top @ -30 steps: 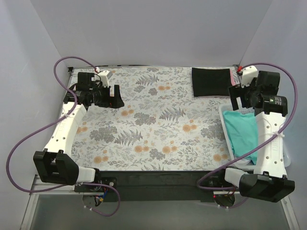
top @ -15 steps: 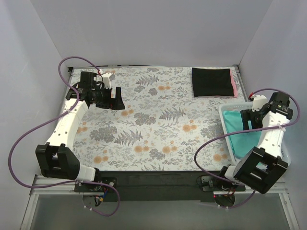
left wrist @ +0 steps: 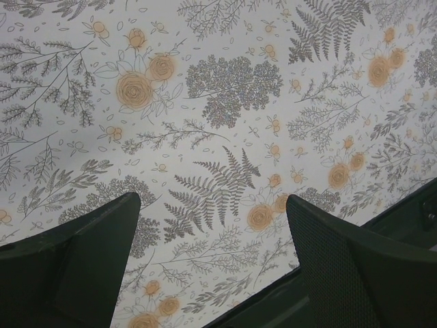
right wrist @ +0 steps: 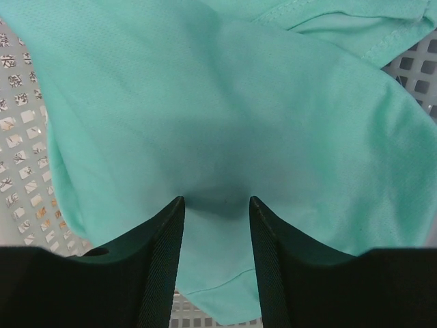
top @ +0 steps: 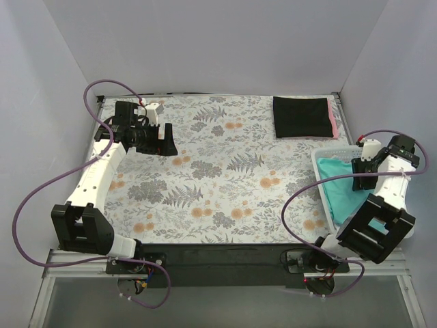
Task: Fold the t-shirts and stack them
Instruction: Grab the tshirt from the pile
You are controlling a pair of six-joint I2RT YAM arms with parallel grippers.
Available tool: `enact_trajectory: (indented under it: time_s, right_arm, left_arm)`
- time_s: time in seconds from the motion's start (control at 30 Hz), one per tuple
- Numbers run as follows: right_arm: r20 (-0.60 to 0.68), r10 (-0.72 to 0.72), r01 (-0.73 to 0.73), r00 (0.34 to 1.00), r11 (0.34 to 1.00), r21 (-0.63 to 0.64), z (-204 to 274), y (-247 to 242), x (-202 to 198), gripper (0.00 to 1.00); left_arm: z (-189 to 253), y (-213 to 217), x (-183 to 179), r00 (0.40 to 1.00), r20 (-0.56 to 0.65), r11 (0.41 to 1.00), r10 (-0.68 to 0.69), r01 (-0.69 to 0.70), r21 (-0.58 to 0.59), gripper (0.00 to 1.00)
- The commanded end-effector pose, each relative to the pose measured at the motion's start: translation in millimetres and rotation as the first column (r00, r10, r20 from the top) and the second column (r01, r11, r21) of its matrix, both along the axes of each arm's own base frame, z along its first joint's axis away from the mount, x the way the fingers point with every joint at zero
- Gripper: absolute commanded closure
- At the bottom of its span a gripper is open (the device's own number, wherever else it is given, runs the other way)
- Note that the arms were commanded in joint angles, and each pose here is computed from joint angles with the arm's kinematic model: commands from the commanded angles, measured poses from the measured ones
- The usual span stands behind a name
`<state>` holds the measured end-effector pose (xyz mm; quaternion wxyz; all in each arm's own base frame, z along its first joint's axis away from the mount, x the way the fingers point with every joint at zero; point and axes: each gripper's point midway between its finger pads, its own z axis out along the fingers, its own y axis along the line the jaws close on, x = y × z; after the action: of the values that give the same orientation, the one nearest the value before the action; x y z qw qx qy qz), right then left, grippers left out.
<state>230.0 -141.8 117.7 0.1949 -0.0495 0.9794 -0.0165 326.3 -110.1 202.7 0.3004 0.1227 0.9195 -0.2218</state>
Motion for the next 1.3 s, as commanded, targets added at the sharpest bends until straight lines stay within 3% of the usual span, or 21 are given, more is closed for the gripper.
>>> enact_trajectory:
  time_s: [0.0, 0.07, 0.17, 0.3, 0.57, 0.73, 1.0, 1.27]
  right_arm:
    - [0.022, 0.007, -0.007, 1.0, 1.0, 0.006, -3, -5, 6, 0.55]
    - [0.015, 0.007, -0.007, 1.0, 1.0, 0.011, -7, -6, 6, 0.55]
    - [0.005, 0.0, 0.0, 1.0, 1.0, 0.019, -12, -7, 3, 0.66]
    - [0.012, -0.007, 0.006, 1.0, 1.0, 0.02, -9, -7, 1, 0.98]
    - [0.201, 0.038, -0.028, 0.979, 0.998, -0.052, 60, 1, 9, 0.99]
    - [0.398, 0.093, -0.059, 0.912, 0.994, -0.097, 138, 13, 24, 0.99]
    - [0.651, 0.182, -0.157, 0.737, 0.983, -0.098, 248, 45, 49, 0.99]
    - [0.847, 0.245, -0.336, 0.472, 0.938, -0.084, 368, 92, 69, 0.99]
  left_arm:
    - [17, 0, 7, 0.999, 0.048, 1.0, 0.003, -0.003, -0.003, 0.12]
    - [17, 0, 8, 0.999, 0.049, 1.0, 0.002, -0.002, -0.003, 0.12]
    - [22, 5, 15, 0.997, 0.076, 1.0, 0.022, -0.024, 0.02, 0.12]
    - [29, 6, 19, 0.994, 0.103, 0.999, 0.027, -0.03, 0.026, 0.12]
    - [30, 6, 20, 0.994, 0.111, 0.999, 0.024, -0.027, 0.024, 0.12]
    - [32, 5, 23, 0.993, 0.116, 1.0, 0.024, -0.026, 0.018, 0.12]
    - [38, 4, 27, 0.992, 0.118, 0.999, 0.034, -0.035, 0.011, 0.12]
    - [48, 3, 35, 0.99, 0.119, 0.998, 0.069, -0.069, -0.01, 0.12]
